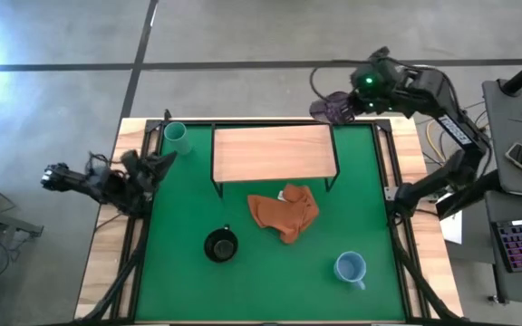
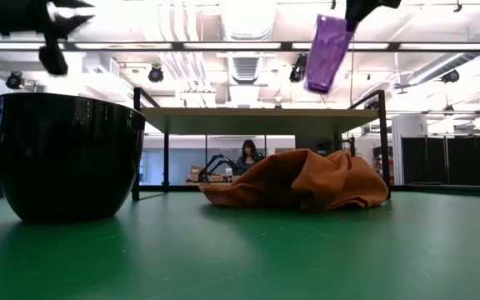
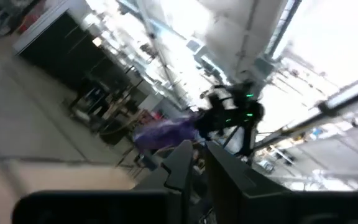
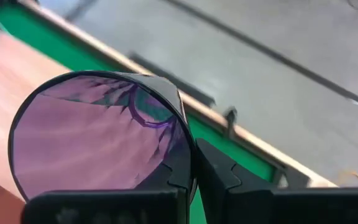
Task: Stack small to large cups/mugs on shelf
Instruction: Put the violet cup on the shelf
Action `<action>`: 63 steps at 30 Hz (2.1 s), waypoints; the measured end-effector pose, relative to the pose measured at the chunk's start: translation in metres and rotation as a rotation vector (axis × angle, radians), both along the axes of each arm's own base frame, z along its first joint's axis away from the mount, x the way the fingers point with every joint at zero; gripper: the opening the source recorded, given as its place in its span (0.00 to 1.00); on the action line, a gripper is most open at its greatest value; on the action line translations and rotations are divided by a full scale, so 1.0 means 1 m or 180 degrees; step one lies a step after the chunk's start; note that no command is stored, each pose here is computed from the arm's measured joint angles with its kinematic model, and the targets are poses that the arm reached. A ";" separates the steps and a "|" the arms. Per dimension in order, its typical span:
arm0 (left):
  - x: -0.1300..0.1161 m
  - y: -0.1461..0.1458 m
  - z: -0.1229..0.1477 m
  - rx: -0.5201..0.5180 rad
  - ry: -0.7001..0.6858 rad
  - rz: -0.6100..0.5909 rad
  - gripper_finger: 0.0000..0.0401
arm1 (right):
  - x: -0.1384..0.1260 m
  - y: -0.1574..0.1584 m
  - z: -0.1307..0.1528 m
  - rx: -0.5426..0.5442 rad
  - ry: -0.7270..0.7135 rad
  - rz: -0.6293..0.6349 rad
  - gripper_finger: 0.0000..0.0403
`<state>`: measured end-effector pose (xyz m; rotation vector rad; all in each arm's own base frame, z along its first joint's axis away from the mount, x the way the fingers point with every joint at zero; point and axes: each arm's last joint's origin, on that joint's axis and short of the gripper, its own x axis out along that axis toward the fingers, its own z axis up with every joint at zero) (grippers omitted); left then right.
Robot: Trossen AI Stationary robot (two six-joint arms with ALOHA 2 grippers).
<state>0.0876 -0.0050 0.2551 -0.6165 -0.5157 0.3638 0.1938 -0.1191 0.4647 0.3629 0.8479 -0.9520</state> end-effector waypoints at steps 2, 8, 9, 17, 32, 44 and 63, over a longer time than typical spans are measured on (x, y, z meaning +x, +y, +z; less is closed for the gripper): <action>-0.001 0.000 0.020 0.0143 0.0273 0.0021 0.03 | 0.006 -0.003 -0.005 0.0166 0.0200 0.0037 0.03; 0.006 -0.002 0.063 0.0244 0.1298 -0.0064 0.01 | 0.024 -0.007 -0.009 0.0554 0.0082 0.0419 0.03; 0.009 -0.003 0.070 0.0255 0.1354 -0.0104 0.01 | 0.027 -0.009 -0.010 0.0552 0.0093 0.0419 0.03; 0.036 -0.012 0.107 0.0806 0.1667 -0.0203 0.01 | 0.041 -0.013 -0.018 0.0718 0.0151 0.0618 0.03; 0.044 -0.007 0.111 0.0695 0.1892 -0.0139 0.01 | 0.031 -0.004 -0.015 0.0724 0.0103 0.0621 0.03; 0.041 -0.006 0.103 0.0572 0.1978 -0.0182 0.01 | 0.015 0.004 -0.026 0.0854 0.0125 0.0422 0.03; 0.069 0.008 0.097 0.0523 0.2279 -0.0113 0.01 | 0.009 0.008 -0.041 0.1081 0.0182 0.0305 0.03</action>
